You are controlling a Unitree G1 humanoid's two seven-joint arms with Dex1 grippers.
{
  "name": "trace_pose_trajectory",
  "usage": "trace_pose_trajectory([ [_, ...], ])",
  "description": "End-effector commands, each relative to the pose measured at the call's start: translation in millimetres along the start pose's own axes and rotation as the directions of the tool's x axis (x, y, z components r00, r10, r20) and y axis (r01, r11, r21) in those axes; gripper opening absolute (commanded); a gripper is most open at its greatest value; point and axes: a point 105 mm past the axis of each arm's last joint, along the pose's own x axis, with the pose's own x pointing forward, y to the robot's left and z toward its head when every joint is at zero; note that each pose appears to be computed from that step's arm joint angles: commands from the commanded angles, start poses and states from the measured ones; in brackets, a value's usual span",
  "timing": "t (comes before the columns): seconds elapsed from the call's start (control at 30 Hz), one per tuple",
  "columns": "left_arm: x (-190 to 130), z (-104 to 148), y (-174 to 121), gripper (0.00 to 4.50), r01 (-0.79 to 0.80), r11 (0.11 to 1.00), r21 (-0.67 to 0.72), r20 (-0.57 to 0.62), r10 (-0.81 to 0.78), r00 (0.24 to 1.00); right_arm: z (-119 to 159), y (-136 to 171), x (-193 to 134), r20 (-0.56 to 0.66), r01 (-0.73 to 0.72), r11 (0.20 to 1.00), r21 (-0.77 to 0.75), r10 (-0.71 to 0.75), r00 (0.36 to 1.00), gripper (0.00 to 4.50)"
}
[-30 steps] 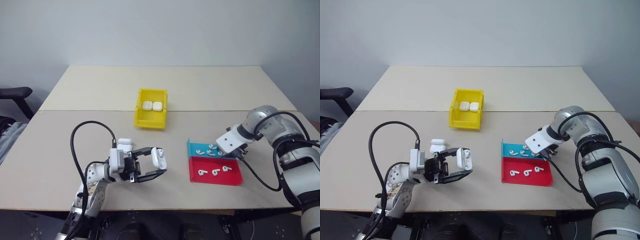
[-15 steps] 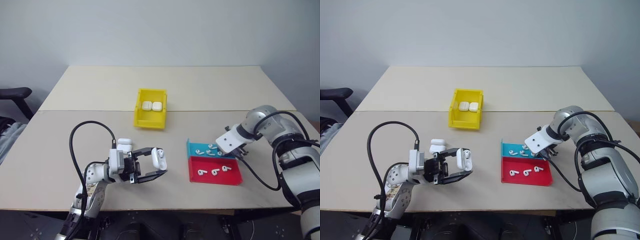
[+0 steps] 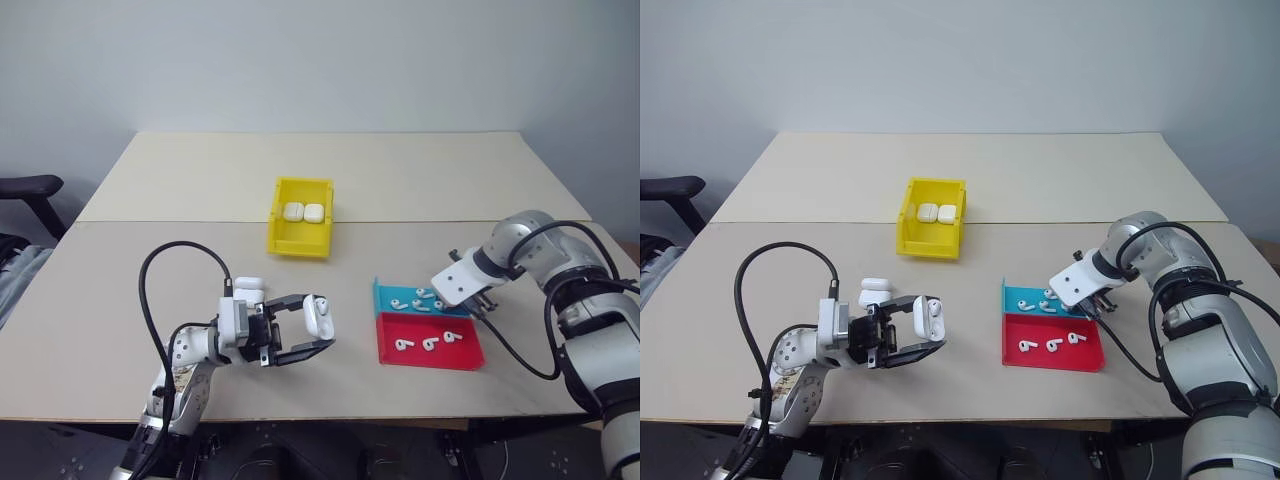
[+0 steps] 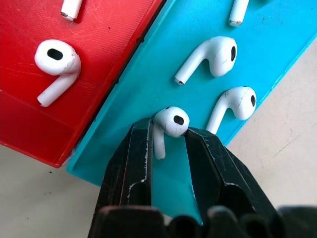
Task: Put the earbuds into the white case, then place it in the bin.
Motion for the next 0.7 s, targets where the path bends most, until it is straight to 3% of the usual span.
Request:
trace_pose_trajectory([
  [0.03,4,6,1,2.82,0.009,0.999,0.032,0.015,-0.009,1.0,0,3,-5,0.007,-0.017,1.0,-0.009,0.017,1.0,1.17],
  [0.13,4,6,1,2.82,0.01,0.999,0.032,0.015,-0.01,1.0,2,4,-5,0.023,-0.01,1.0,-0.004,0.011,1.0,0.67],
  [0.33,4,6,0,2.82,0.023,1.0,0.016,0.015,-0.023,1.0,2,4,-8,0.029,0.013,1.0,0.009,-0.013,0.999,0.67],
  [0.5,8,6,3,2.82,0.023,0.999,0.024,0.029,-0.023,0.999,9,-7,-36,0.097,0.139,0.989,0.06,-0.144,0.985,0.67],
  [0.63,17,16,7,2.82,0.019,1.0,0.019,0.084,-0.021,0.996,30,-14,-84,0.279,0.304,0.931,0.201,-0.352,0.893,0.67],
  [0.7,23,21,9,2.82,0.023,1.0,0.018,0.111,-0.024,0.994,50,-12,-110,0.402,0.376,0.883,0.281,-0.463,0.79,0.67],
])
